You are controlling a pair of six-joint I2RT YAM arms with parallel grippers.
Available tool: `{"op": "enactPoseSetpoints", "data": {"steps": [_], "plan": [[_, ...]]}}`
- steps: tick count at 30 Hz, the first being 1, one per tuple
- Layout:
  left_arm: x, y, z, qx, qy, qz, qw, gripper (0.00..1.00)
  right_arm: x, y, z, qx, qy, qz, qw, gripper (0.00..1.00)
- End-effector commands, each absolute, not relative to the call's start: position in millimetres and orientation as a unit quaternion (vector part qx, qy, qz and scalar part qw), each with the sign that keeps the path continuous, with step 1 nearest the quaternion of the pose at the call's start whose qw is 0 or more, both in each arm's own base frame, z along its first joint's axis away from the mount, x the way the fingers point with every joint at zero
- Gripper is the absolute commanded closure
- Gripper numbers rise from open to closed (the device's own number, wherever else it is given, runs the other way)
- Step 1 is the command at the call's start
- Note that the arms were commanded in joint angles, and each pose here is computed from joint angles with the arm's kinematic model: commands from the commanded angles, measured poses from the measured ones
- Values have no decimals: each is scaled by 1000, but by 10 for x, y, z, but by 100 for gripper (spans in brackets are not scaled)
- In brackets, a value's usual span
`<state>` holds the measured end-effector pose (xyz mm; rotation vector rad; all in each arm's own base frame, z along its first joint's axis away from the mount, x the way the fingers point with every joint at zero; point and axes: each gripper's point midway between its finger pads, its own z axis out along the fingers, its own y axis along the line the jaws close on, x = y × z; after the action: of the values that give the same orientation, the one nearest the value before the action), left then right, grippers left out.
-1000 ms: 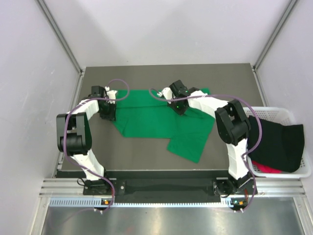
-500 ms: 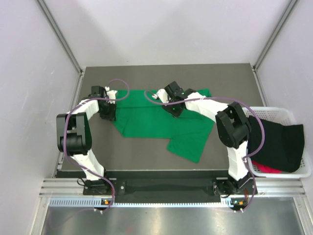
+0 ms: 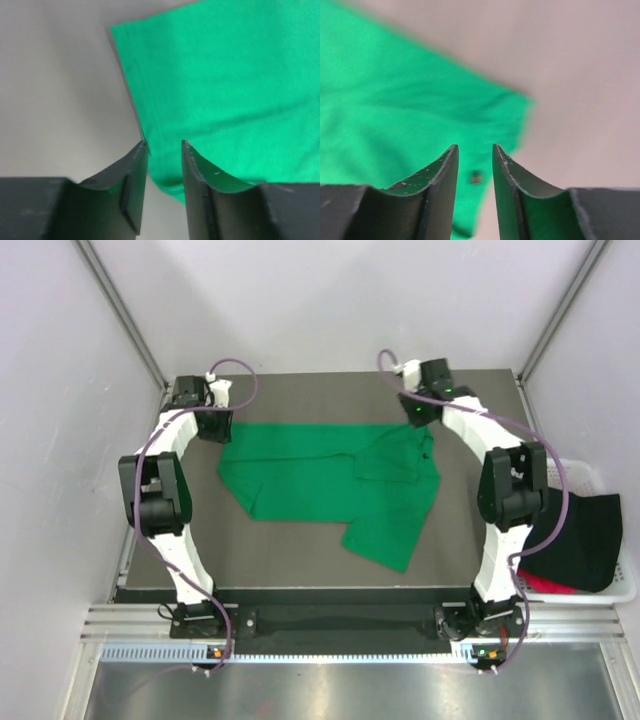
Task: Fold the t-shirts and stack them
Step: Fold the tshirt
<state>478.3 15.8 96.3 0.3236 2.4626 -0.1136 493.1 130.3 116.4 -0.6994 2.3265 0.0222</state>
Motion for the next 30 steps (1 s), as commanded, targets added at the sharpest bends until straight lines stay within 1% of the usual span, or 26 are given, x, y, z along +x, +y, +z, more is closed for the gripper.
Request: {"op": "enactPoseSetpoints", "data": {"steps": [1, 2, 3, 4, 5, 6, 7, 8, 9, 10, 12, 17, 24, 27, 30], "plan": [[4985, 331, 900, 74, 936, -74, 336, 58, 5251, 1183, 1371, -221, 892, 42, 391, 64], [5044, 361, 913, 57, 932, -91, 345, 52, 5315, 1043, 1304, -204, 898, 43, 387, 63], [5137, 372, 996, 25, 925, -121, 358, 51, 5343, 1012, 1282, -199, 900, 52, 385, 63], [5191, 445, 918, 3, 920, -157, 358, 51, 5420, 902, 1342, -186, 900, 55, 392, 62], [5228, 468, 900, -14, 916, -183, 357, 51, 5456, 867, 1259, -176, 904, 62, 384, 61], [5322, 582, 988, -32, 907, -202, 367, 51, 5490, 882, 1306, -175, 903, 77, 384, 61], [5327, 508, 860, -46, 902, -252, 347, 51, 5502, 873, 1270, -173, 905, 85, 379, 60], [5320, 516, 814, -58, 903, -267, 332, 45, 5518, 834, 1190, -167, 909, 95, 370, 60], [5357, 584, 841, -69, 900, -275, 332, 41, 5500, 886, 1190, -171, 908, 119, 364, 59], [5349, 585, 729, -73, 901, -284, 320, 41, 5501, 867, 1171, -169, 908, 126, 361, 58], [5346, 611, 697, -77, 898, -294, 318, 39, 5495, 886, 1090, -168, 909, 141, 353, 57], [5344, 572, 629, -77, 895, -311, 311, 38, 5503, 846, 846, -161, 920, 139, 330, 55], [5390, 501, 536, -85, 887, -342, 298, 37, 5559, 747, 673, -150, 926, 124, 322, 55], [5412, 496, 520, -86, 886, -347, 296, 36, 5579, 685, 608, -143, 929, 118, 320, 55], [5419, 487, 484, -88, 886, -349, 293, 36, 5590, 653, 523, -137, 932, 119, 314, 55]]}}
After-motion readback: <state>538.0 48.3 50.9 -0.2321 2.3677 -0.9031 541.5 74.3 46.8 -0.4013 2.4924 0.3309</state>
